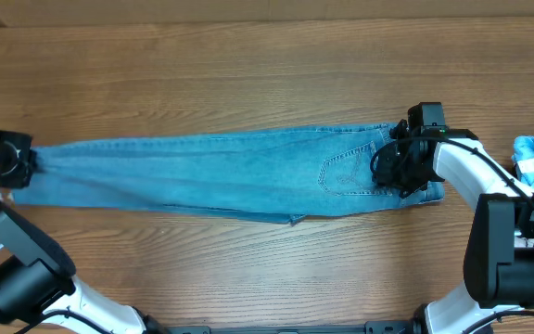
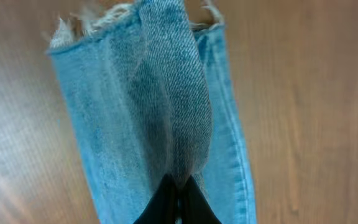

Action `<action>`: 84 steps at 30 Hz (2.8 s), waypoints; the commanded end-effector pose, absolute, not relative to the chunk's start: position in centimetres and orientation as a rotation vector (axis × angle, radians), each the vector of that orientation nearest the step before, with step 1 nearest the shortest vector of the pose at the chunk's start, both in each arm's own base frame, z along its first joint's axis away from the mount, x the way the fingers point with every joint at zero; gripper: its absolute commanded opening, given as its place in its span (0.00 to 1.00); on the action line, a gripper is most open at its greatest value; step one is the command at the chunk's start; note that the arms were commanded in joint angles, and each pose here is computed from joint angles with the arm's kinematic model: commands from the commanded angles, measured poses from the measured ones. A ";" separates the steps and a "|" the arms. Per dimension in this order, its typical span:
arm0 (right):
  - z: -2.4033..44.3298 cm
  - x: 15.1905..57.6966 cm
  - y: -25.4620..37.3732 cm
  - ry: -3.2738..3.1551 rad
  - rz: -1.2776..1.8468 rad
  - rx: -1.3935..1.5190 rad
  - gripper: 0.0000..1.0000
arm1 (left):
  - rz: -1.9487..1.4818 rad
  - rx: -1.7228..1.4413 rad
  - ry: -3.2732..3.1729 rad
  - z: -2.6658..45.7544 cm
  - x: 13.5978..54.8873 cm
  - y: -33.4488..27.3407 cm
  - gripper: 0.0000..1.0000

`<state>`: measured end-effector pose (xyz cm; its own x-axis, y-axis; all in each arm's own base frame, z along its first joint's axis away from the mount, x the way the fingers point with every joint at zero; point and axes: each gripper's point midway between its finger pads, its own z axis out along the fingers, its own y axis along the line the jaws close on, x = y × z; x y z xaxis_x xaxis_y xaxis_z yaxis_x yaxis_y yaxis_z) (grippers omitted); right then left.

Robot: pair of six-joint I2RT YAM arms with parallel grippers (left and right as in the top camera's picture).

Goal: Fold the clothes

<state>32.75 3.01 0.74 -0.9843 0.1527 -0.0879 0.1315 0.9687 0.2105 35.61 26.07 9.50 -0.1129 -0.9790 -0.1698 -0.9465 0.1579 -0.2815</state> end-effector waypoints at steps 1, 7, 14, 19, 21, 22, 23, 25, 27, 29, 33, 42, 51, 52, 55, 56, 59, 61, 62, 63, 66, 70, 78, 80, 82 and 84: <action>-0.2 31.7 0.7 3.046 0.165 0.270 0.40 | 0.015 -1.752 2.050 12.1 37.2 27.5 0.07; -0.2 31.8 0.7 3.043 0.165 0.269 0.41 | 0.130 -1.713 2.106 11.1 37.2 27.3 0.07; -0.2 31.6 0.8 3.051 0.165 0.271 0.42 | 0.234 -1.665 2.236 8.4 36.0 28.4 0.47; -0.2 31.6 0.8 3.051 0.167 0.271 0.42 | 0.347 -1.686 2.376 10.2 32.7 28.0 0.98; -0.2 31.6 0.9 3.050 0.178 0.270 0.42 | 0.335 -1.717 2.395 11.4 32.1 27.5 0.98; -0.2 31.6 1.0 3.050 0.184 0.270 0.42 | 0.236 -1.710 2.420 12.0 32.7 26.5 0.95; -0.2 31.6 1.0 3.050 0.188 0.270 0.42 | 0.112 -1.642 2.458 12.3 33.8 25.5 0.92; -0.2 31.6 1.0 3.051 0.188 0.270 0.42 | -0.230 -1.394 2.574 13.0 36.4 21.9 0.85; -0.2 31.6 1.0 3.050 0.188 0.270 0.42 | -0.312 -1.338 2.658 12.7 35.7 20.1 0.59; -0.2 31.6 1.0 3.050 0.188 0.270 0.42 | -0.274 -1.305 2.760 11.7 34.5 18.8 0.32; -0.2 31.6 1.0 3.053 0.188 0.270 0.43 | -0.251 -1.039 3.056 10.3 32.9 12.6 0.16; -0.2 31.5 1.0 3.054 0.188 0.271 0.45 | 0.100 -1.033 3.181 6.1 30.4 11.0 0.16; -0.2 31.3 1.0 3.064 0.188 0.273 0.46 | 0.094 -0.977 2.932 -2.0 36.6 13.0 0.38; -0.2 31.3 1.0 3.064 0.188 0.273 0.46 | 0.122 -0.979 2.974 -3.0 35.8 13.0 0.38; -0.2 31.3 1.0 3.065 0.188 0.273 0.47 | 0.360 -1.173 3.077 -5.3 31.1 14.8 0.30; -0.2 31.3 1.0 3.064 0.188 0.273 0.47 | 0.431 -1.295 3.062 -4.9 29.5 15.6 0.30; -0.2 31.4 1.0 3.061 0.188 0.273 0.47 | 0.390 -1.605 2.998 -4.6 26.6 17.3 0.34; -0.2 31.4 1.0 3.061 0.188 0.272 0.48 | 0.199 -1.722 2.968 -4.9 25.9 18.0 0.43; -0.2 31.4 1.0 3.061 0.188 0.273 0.48 | 0.124 -1.752 2.955 -4.9 25.6 18.3 0.56; -0.2 31.3 1.0 3.062 0.188 0.273 0.48 | 0.030 -1.739 2.965 -4.9 25.6 18.3 0.58; -0.2 31.3 1.0 3.065 0.188 0.273 0.48 | -0.186 -1.592 2.962 -3.2 27.8 18.6 0.69; -0.2 31.2 1.0 3.068 0.188 0.274 0.50 | -0.273 -1.298 2.909 1.3 31.6 19.7 0.85; -0.2 31.3 1.0 3.065 0.188 0.273 0.54 | -0.143 -1.163 2.745 6.0 33.7 25.7 1.00; -0.2 31.3 1.0 3.065 0.187 0.273 0.54 | -0.028 -1.105 2.748 6.0 32.6 28.4 1.00; -0.2 31.3 1.0 3.065 0.187 0.273 0.55 | 0.053 -1.070 2.765 6.0 32.2 29.5 1.00; -0.2 31.3 1.0 3.065 0.187 0.273 0.55 | 0.090 -0.881 2.803 5.9 32.8 30.2 1.00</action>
